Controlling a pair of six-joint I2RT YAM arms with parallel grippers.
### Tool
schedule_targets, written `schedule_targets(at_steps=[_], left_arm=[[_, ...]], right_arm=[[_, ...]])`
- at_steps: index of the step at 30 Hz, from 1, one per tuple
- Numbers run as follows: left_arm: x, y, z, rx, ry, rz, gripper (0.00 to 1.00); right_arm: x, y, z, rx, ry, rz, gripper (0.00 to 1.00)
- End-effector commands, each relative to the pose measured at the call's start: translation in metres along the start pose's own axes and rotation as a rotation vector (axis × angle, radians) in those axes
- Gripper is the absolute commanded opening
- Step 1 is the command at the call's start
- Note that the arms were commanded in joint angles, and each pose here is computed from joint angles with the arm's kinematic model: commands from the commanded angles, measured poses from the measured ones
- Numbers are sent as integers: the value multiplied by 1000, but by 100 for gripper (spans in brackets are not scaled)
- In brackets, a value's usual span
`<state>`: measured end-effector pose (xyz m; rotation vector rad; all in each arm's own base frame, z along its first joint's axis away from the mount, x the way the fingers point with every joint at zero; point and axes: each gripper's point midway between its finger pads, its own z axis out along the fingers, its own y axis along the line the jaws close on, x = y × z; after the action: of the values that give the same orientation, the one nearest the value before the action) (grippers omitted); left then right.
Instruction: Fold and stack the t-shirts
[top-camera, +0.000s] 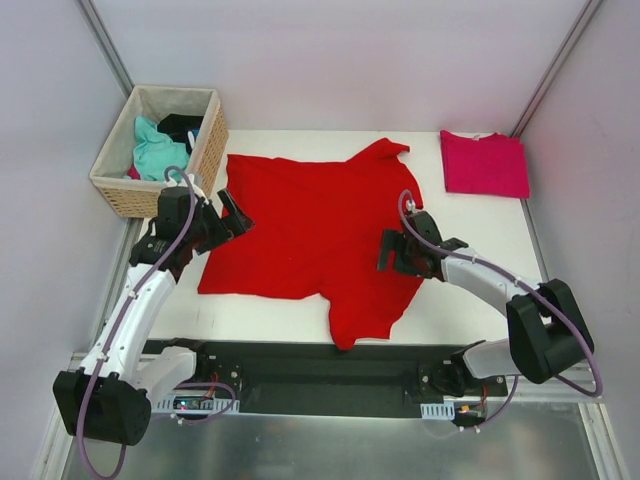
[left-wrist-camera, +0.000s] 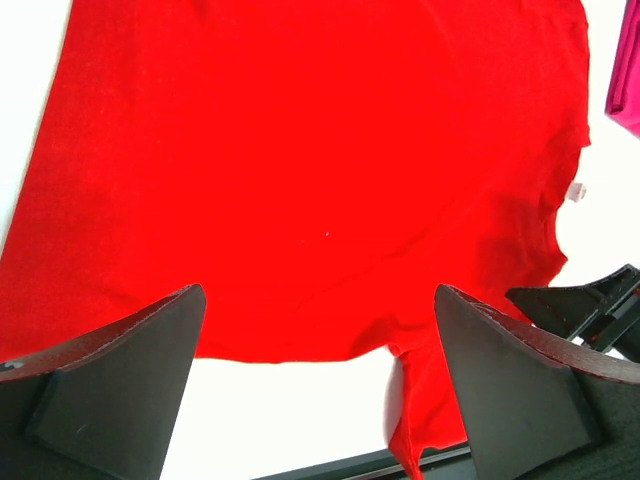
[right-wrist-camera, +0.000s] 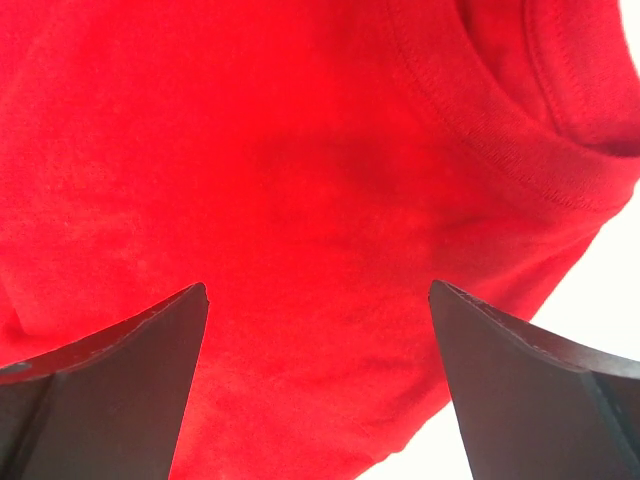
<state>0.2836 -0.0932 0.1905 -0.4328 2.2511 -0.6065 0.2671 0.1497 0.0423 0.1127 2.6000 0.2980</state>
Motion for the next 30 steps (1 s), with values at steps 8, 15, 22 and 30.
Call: schedule_targets(at_steps=[8, 15, 22, 30], left_arm=[[38, 34, 9, -109, 104, -39, 99], [49, 49, 16, -162, 139, -48, 99], [43, 46, 17, -163, 130, -43, 99], [42, 45, 23, -173, 152, -58, 99]], right_arm=[[24, 13, -9, -22, 30, -15, 96], [47, -13, 5, 110, 111, 9, 96], [37, -49, 6, 246, 122, 117, 96], [-5, -84, 2, 304, 107, 238, 96]])
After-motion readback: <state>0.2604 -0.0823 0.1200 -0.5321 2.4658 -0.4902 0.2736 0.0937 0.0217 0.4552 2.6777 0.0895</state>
